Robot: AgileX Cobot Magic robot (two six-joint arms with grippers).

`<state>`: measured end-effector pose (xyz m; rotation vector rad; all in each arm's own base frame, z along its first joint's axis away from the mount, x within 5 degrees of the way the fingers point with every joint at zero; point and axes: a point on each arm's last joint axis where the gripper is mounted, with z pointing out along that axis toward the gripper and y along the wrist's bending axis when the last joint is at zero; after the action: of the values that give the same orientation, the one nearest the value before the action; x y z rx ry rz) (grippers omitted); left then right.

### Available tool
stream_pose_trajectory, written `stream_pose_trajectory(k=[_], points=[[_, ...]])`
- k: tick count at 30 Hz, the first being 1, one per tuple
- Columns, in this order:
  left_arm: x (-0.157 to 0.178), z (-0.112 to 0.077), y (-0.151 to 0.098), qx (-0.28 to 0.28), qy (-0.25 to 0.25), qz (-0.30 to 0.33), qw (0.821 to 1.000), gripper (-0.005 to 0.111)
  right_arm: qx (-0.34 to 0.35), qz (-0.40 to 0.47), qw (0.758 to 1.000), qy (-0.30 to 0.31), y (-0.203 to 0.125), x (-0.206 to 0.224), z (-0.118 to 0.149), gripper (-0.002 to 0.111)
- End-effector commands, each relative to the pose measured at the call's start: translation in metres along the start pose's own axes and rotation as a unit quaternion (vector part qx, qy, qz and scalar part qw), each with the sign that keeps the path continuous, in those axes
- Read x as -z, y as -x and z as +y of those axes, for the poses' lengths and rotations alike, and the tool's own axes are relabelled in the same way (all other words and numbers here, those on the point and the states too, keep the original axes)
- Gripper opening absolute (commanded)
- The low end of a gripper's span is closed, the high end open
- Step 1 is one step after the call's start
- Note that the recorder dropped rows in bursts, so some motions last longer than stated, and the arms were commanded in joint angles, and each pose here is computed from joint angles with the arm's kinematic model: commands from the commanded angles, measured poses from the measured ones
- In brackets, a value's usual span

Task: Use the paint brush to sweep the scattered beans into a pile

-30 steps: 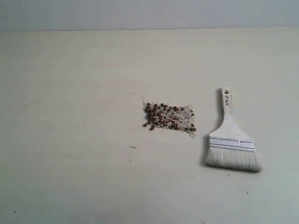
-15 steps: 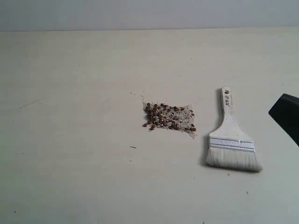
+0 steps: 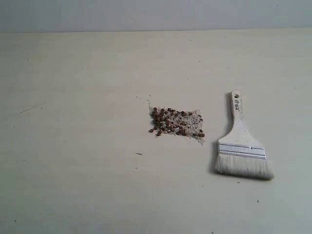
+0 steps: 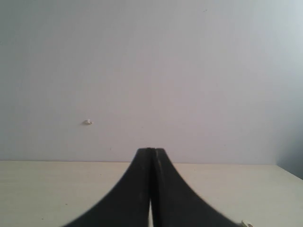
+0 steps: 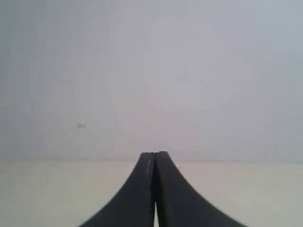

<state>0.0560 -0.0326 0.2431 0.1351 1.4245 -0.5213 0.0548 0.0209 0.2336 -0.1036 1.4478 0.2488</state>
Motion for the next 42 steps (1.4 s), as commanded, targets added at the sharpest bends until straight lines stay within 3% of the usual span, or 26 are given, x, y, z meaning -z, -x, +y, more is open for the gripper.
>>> stream_pose_trajectory(k=[1, 12, 17, 22, 42], points=[[0.0, 0.0, -0.001, 0.0, 0.0, 0.0, 1.0, 0.0, -0.007, -0.021, 0.999, -0.031, 0.001, 0.005, -0.005, 0.0], [0.0, 0.0, -0.001, 0.0, 0.0, 0.0, 1.0, 0.0, -0.009, -0.022, 0.999, -0.036, 0.001, 0.005, -0.006, 0.0], [0.0, 0.0, -0.001, 0.0, 0.0, 0.0, 1.0, 0.0, -0.094, -0.045, 0.99, -0.097, 0.004, 0.006, -0.018, 0.0], [0.0, 0.0, -0.001, 0.0, 0.0, 0.0, 1.0, 0.0, -0.038, -0.027, 0.992, -0.119, 0.001, 0.007, -0.021, 0.0], [0.0, 0.0, -0.001, 0.0, 0.0, 0.0, 1.0, 0.0, -0.063, -0.025, 0.99, -0.121, 0.001, 0.007, -0.021, 0.0]])
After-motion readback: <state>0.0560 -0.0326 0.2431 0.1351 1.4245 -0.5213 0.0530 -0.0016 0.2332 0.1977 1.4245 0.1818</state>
